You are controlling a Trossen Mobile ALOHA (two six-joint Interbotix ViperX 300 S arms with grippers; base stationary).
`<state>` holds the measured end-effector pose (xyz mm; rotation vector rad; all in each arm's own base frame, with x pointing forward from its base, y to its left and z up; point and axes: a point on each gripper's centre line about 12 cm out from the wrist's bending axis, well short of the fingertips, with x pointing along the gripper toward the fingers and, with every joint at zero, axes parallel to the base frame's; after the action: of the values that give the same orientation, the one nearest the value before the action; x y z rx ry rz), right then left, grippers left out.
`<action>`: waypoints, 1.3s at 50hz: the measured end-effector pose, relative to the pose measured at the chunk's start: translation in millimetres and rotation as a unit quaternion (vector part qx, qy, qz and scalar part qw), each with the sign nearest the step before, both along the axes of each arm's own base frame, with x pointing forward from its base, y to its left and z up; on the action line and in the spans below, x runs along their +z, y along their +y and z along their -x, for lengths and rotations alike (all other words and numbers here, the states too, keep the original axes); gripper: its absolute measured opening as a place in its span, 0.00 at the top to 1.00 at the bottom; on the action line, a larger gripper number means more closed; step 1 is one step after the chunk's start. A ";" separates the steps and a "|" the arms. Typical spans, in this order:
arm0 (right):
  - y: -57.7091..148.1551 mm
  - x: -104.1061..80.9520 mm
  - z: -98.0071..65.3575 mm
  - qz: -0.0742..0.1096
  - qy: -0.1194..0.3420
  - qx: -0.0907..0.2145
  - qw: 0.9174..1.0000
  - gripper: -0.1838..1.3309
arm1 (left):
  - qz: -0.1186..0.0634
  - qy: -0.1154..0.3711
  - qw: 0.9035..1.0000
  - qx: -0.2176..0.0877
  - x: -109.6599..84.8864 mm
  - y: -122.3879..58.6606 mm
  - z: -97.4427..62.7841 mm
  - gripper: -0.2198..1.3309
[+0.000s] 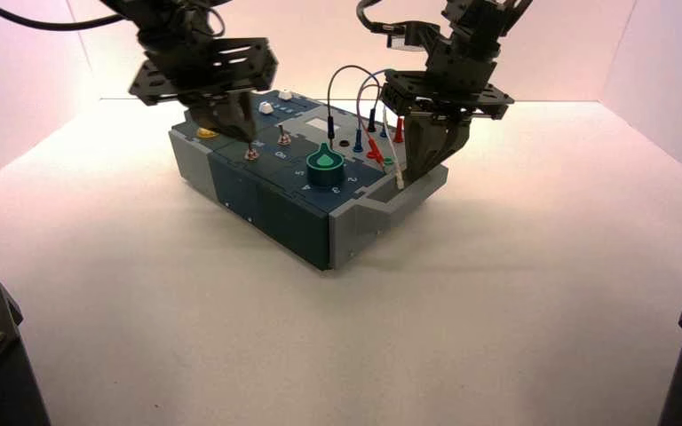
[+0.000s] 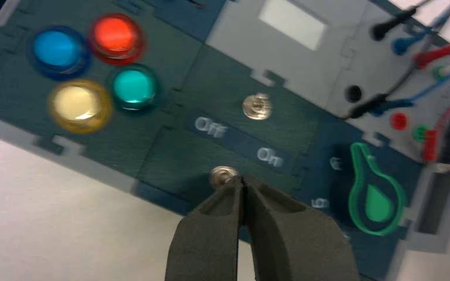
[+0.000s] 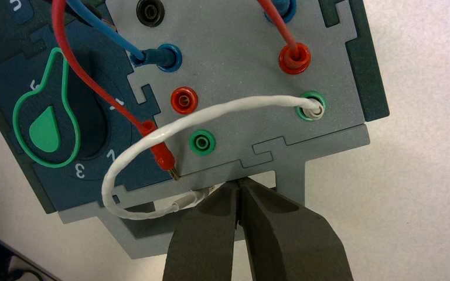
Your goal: Flip the bottom switch off with the left gripper.
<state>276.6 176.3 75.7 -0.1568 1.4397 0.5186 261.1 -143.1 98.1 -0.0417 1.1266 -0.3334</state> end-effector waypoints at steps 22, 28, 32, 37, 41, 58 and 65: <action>-0.7 -0.1 -0.3 0.001 -0.001 0.001 1.000 0.97 | -0.002 -0.004 1.000 0.020 -1.1 12.4 -4.0 0.96; -0.7 -0.1 -0.3 0.001 -0.001 0.000 1.000 0.97 | -0.001 -0.008 1.000 0.019 1.5 12.1 -4.7 0.96; -0.9 -0.1 -0.4 0.002 -0.001 0.001 1.000 0.97 | 0.000 -0.011 1.000 0.019 3.3 12.5 -5.1 0.96; -0.9 -0.1 -0.4 0.002 -0.001 0.001 1.000 0.97 | 0.001 -0.014 1.000 0.018 4.7 12.1 -5.0 0.96; -0.7 0.2 -0.8 0.002 -0.002 0.002 1.000 0.97 | 0.001 -0.014 1.000 0.018 5.1 11.9 -5.4 0.96; -0.6 0.3 -0.2 0.003 -0.002 0.004 1.000 0.97 | 0.000 -0.018 1.000 0.016 6.1 11.8 -6.3 0.96; -1.0 1.6 -1.2 0.003 -0.005 0.004 1.000 0.97 | 0.006 -0.051 0.999 0.015 16.5 11.3 -11.1 0.96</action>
<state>277.8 175.2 77.3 -0.1701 1.4316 0.5196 272.2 -131.8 114.6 -0.0523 1.0221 -0.3128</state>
